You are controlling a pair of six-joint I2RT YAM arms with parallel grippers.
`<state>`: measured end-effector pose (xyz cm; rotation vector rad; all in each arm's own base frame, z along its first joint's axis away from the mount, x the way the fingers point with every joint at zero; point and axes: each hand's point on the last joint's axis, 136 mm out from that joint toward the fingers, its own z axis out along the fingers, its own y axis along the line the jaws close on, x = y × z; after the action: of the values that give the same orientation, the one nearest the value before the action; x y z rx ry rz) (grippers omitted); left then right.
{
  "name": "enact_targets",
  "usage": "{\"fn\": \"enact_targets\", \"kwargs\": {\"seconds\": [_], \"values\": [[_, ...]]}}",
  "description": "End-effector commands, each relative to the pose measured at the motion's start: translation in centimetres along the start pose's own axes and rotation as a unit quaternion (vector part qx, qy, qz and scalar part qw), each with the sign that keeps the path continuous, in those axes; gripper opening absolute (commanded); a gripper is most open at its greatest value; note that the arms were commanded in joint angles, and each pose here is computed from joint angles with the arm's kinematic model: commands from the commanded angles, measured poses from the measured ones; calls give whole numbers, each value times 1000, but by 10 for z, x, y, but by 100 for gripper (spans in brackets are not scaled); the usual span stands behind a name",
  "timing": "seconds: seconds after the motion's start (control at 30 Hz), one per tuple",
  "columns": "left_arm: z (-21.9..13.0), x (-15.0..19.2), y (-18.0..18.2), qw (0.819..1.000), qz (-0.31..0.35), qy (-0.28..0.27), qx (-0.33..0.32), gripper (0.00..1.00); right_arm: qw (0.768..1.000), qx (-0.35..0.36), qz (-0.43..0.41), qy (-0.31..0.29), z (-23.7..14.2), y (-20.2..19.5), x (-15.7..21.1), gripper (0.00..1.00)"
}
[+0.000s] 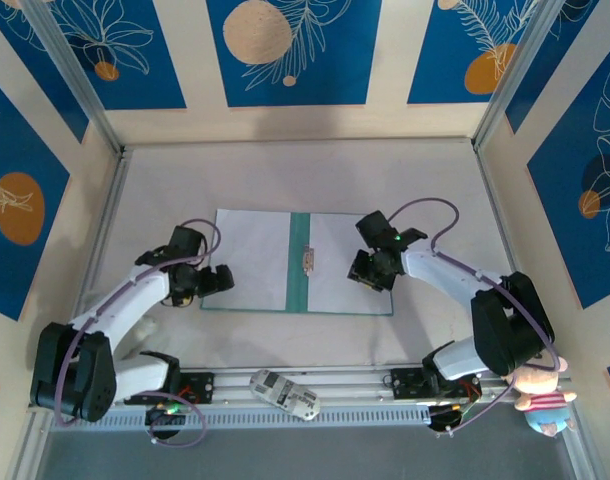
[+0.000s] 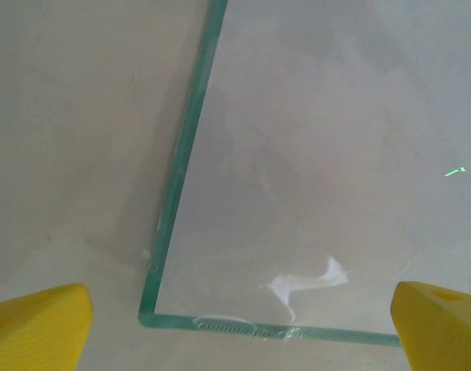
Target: Put the files into the folder
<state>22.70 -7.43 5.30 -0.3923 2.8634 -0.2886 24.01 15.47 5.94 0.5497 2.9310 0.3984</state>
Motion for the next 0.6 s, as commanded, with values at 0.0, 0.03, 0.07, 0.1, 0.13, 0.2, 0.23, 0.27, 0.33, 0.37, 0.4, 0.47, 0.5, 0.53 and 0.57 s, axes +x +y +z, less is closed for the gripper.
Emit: {"fn": "enact_targets", "kwargs": {"seconds": [0.0, 0.03, 0.07, 0.1, 0.13, 0.2, 0.23, 0.27, 0.33, 0.37, 0.4, 0.47, 0.5, 0.53, 0.57], "values": [[3, 13, 3, 999, -32, 19, 14, 97, 1000, -10, 3, 3, 1, -5, 1, 37], [4, 16, 4, 999, -35, 21, 16, 96, 1000, -6, 3, 3, 1, -7, 1, 37], [5, 18, 5, 999, -39, 22, 18, 95, 1000, -3, 4, 2, 3, -10, 1, 37], [5, 20, 5, 999, -43, 22, 19, 92, 1000, -3, 7, 2, 4, -13, 2, 37], [5, 21, 5, 998, -46, 22, 21, 90, 1000, -4, 7, 1, 5, -14, 2, 37], [5, 23, 7, 998, -58, 20, 20, 89, 1000, -5, 10, 0, 8, -16, 2, 37], [6, 24, 7, 998, -61, 20, 22, 89, 1000, -4, 10, -1, 9, -17, 2, 37], [6, 24, 7, 998, -64, 18, 24, 89, 1000, -3, 11, -2, 11, -18, 2, 37], [7, 25, 6, 997, -69, 19, 27, 89, 1000, -1, 12, -3, 13, -21, 2, 37], [8, 26, 6, 997, -71, 20, 29, 89, 1000, -2, 11, -4, 14, -22, 2, 37], [9, 26, 6, 997, -72, 20, 31, 89, 1000, -1, 10, -5, 16, -23, 3, 36], [12, 28, 7, 996, -75, 22, 31, 88, 1000, 0, 10, -8, 18, -26, 3, 36], [14, 29, 8, 996, -77, 24, 31, 87, 1000, -2, 10, -9, 19, -27, 4, 36], [15, 30, 8, 996, -81, 26, 31, 87, 1000, -3, 10, -11, 19, -27, 4, 36], [16, 31, 8, 996, -83, 27, 34, 84, 1000, -7, 8, -13, 19, -27, 4, 36]]}}
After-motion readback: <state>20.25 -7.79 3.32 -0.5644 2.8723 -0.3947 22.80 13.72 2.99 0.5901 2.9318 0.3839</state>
